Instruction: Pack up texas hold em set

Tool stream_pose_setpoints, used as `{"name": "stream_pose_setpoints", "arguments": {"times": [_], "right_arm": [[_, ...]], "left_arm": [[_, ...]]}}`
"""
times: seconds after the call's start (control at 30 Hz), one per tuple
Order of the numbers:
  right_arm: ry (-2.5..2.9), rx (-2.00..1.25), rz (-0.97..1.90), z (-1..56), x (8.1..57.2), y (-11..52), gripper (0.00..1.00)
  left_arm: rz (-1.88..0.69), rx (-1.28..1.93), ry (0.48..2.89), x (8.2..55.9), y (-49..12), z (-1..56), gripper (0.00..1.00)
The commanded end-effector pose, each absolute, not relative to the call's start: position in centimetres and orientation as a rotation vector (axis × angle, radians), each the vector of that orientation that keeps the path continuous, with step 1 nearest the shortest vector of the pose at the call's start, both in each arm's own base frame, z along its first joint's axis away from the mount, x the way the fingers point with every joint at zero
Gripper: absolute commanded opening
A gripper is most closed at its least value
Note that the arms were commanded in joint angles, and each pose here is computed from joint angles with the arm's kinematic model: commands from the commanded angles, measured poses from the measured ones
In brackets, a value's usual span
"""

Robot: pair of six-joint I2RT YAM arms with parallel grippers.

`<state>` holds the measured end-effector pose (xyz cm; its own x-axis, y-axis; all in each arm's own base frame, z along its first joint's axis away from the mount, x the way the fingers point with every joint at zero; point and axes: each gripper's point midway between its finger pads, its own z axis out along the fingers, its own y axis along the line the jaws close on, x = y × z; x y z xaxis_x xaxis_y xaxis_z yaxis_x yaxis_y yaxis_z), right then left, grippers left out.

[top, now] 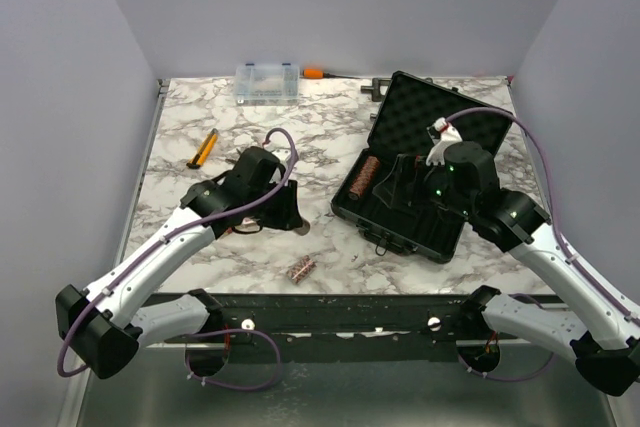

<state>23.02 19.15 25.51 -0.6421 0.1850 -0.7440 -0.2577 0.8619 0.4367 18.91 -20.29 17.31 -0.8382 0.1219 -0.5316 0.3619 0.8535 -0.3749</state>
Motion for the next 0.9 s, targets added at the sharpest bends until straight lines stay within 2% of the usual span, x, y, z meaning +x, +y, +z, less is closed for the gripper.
{"name": "stream_pose_setpoints", "arguments": {"times": [0.0,0.37,0.87], "right_arm": [[2.096,-0.417,0.791,25.8,21.5,22.1,0.98],[1.767,-0.838,0.826,26.0,20.0,23.8,0.94],[1.489,-1.186,0.816,26.6,18.9,25.7,0.90]], "left_arm": [[-0.790,0.449,2.466,17.4,-21.4,21.5,0.00],[-1.008,0.463,2.450,15.7,-23.4,27.3,0.00],[-1.112,0.468,2.434,16.4,-25.5,30.8,0.00]]}}
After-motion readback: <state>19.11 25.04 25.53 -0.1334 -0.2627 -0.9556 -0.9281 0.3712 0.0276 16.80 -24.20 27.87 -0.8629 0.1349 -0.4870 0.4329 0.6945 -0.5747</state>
